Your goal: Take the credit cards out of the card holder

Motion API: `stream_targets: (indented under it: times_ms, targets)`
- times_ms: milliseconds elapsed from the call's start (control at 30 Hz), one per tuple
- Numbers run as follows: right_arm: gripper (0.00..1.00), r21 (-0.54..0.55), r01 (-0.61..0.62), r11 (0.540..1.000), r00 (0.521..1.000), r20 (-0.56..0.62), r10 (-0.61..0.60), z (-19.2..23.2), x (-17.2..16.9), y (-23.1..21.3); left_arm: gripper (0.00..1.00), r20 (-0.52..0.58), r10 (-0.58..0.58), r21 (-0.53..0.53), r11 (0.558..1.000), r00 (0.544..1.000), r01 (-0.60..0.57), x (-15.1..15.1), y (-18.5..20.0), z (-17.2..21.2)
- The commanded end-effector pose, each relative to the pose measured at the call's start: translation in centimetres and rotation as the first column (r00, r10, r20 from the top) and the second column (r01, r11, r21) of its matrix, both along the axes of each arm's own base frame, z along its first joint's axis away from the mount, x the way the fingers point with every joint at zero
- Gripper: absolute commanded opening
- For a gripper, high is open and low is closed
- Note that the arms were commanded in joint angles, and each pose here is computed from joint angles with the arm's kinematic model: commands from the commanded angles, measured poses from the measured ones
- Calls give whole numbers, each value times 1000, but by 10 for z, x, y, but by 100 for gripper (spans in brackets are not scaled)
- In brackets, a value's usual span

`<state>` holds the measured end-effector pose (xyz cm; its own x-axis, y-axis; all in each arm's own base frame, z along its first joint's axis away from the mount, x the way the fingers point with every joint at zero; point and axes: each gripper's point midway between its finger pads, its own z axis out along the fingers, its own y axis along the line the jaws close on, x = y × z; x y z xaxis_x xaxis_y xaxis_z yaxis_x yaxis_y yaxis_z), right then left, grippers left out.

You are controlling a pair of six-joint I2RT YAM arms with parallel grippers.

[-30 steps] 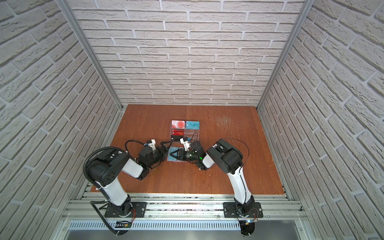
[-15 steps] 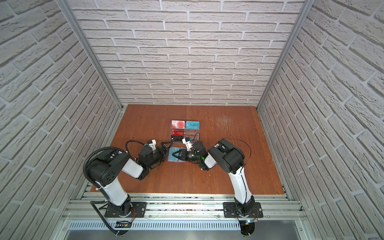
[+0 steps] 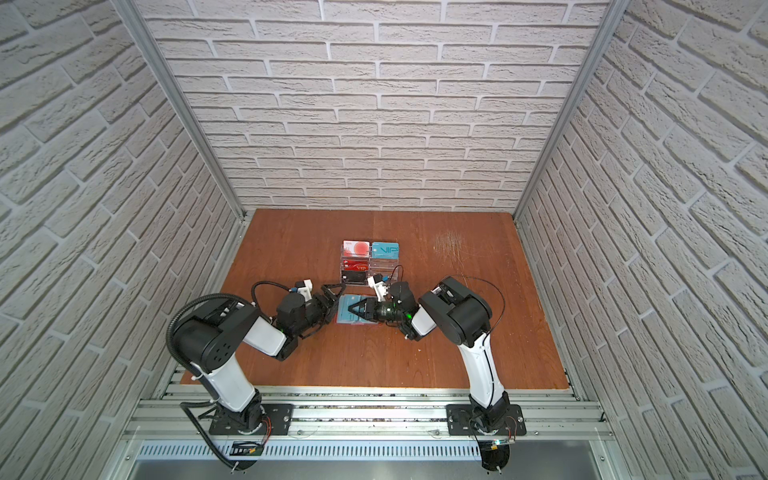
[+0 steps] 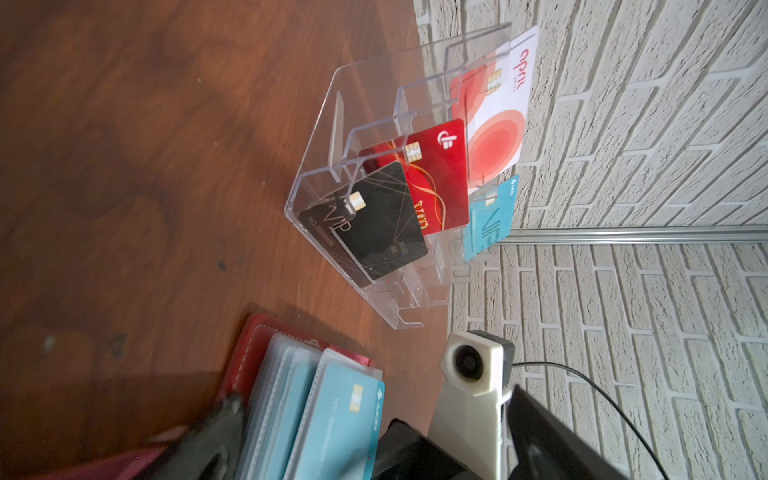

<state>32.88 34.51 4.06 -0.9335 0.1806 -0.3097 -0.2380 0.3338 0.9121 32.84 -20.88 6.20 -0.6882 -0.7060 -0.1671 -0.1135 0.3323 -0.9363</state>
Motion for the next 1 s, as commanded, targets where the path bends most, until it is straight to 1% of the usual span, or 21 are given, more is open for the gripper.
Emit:
stream_targets:
  times_ms: [0, 300, 600, 733, 967]
  targets:
    - [29, -23, 33, 999, 999, -13, -33, -3, 3, -12, 98, -117, -12, 48, 999, 993, 18, -19, 7, -33]
    - [26, -22, 34, 999, 999, -17, -34, -3, 3, -14, 98, -116, -8, 47, 999, 993, 14, -20, 10, -34]
    - [20, -23, 38, 999, 999, -19, -38, -4, 3, -16, 98, -116, -8, 44, 999, 993, 14, -21, 11, -33]
    - [16, -23, 40, 999, 999, -20, -41, -4, 4, -17, 98, -115, -8, 44, 999, 993, 14, -21, 11, -33]
    - [15, -17, 46, 999, 999, -23, -46, -4, 3, -20, 98, -115, -7, 45, 999, 993, 12, -22, 11, -34]
